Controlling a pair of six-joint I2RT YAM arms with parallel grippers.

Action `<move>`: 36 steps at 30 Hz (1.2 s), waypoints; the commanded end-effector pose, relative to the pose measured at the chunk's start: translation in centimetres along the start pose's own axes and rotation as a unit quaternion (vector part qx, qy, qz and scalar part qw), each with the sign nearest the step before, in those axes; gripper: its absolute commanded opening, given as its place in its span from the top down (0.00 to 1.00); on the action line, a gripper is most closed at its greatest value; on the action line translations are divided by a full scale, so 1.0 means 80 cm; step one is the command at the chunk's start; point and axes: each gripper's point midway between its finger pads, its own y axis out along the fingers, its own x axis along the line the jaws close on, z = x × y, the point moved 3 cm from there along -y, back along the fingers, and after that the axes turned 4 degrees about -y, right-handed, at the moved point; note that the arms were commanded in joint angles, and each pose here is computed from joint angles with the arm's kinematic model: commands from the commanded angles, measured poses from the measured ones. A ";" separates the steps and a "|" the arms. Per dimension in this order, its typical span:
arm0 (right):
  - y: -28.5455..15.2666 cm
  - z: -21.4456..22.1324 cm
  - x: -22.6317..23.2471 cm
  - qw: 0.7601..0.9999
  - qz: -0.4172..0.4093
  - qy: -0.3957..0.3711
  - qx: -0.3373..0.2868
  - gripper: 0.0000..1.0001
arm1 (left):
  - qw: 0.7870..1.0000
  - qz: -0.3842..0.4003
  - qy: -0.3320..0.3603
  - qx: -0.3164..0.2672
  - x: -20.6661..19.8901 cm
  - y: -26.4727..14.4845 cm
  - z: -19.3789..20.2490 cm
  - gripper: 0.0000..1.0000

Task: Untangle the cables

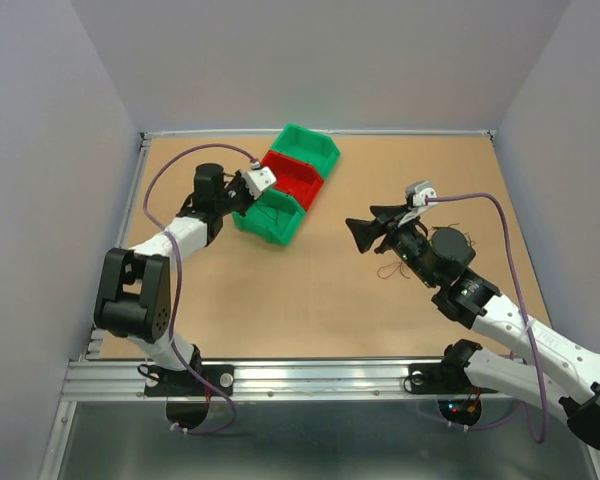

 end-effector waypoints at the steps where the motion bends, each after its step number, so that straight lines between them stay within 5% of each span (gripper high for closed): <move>1: 0.006 -0.005 0.005 1.000 -0.009 -0.002 -0.013 0.28 | 0.987 0.104 0.097 0.075 -0.010 0.032 0.003 1.00; 2: 0.009 -0.002 0.006 1.000 -0.009 -0.002 -0.008 0.28 | 0.974 0.151 0.106 0.128 -0.022 0.031 0.034 1.00; 7: 0.019 0.007 0.007 1.000 -0.012 -0.009 0.006 0.28 | 0.923 0.222 0.226 0.218 0.007 0.029 0.041 1.00; 9: 0.023 0.010 0.007 1.000 -0.011 -0.011 0.011 0.28 | 0.885 0.285 0.254 0.268 -0.003 0.012 0.069 1.00; 11: 0.024 0.011 0.007 1.000 -0.011 -0.012 0.013 0.28 | 0.875 0.274 0.259 0.302 0.014 0.011 0.069 1.00; 17: 0.021 0.009 0.009 1.000 -0.017 -0.010 0.010 0.28 | 0.828 0.340 0.296 0.333 -0.005 0.004 0.095 1.00; 23: 0.025 0.011 0.011 1.000 -0.018 -0.007 0.014 0.28 | 0.821 0.312 0.293 0.378 -0.017 0.038 0.113 0.88; 28: 0.025 0.012 0.009 1.000 -0.013 -0.007 0.015 0.28 | 0.847 0.289 0.292 0.337 -0.014 0.051 0.078 0.67; 36: 0.012 0.004 0.008 1.000 -0.014 -0.006 0.000 0.28 | 0.853 0.244 0.326 0.327 0.009 0.034 0.032 0.53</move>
